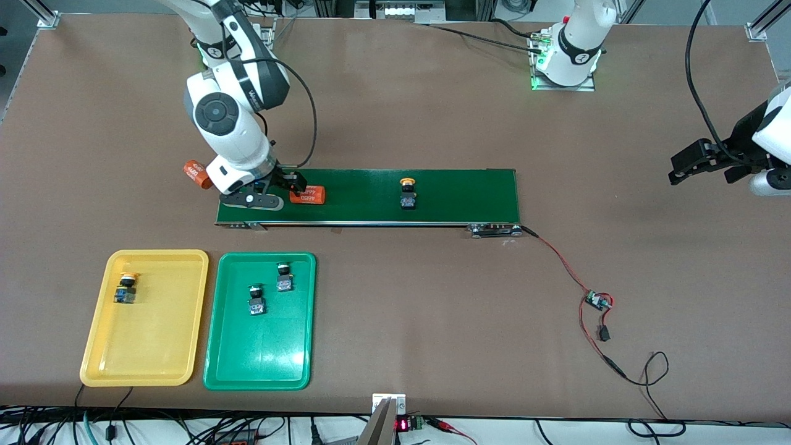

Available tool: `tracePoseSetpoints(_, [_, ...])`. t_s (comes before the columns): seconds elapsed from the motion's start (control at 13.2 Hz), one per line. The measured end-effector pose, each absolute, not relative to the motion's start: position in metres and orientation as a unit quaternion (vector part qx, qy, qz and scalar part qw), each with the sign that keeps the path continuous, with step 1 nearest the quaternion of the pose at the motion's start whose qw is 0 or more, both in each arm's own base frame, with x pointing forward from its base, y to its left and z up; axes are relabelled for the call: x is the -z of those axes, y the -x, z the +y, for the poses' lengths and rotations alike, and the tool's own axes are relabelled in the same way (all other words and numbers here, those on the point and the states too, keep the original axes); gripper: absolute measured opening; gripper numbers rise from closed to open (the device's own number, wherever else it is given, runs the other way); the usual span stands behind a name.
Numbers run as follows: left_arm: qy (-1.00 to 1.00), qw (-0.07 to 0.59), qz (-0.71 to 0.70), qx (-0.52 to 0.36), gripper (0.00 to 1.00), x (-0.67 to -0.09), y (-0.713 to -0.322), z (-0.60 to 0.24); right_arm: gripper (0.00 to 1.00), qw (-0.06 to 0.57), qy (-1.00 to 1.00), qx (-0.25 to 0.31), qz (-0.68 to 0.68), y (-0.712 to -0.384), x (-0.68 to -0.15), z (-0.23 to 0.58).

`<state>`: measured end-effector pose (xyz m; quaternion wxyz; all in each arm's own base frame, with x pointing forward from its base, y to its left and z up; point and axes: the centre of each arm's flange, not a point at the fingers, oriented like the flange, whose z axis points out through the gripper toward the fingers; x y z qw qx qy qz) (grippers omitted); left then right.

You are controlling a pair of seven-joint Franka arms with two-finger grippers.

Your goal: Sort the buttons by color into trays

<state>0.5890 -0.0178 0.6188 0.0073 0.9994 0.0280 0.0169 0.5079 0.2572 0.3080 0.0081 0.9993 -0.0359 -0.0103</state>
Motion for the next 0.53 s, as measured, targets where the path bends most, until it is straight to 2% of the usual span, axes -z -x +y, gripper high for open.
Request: tracePoseSetpoints(0.53, [-0.999,0.008,0.031,-0.017,1.00,-0.619,-0.589,-0.014,1.00,0.004,-1.000,0.005,-0.021,-0.510,-0.309,0.277])
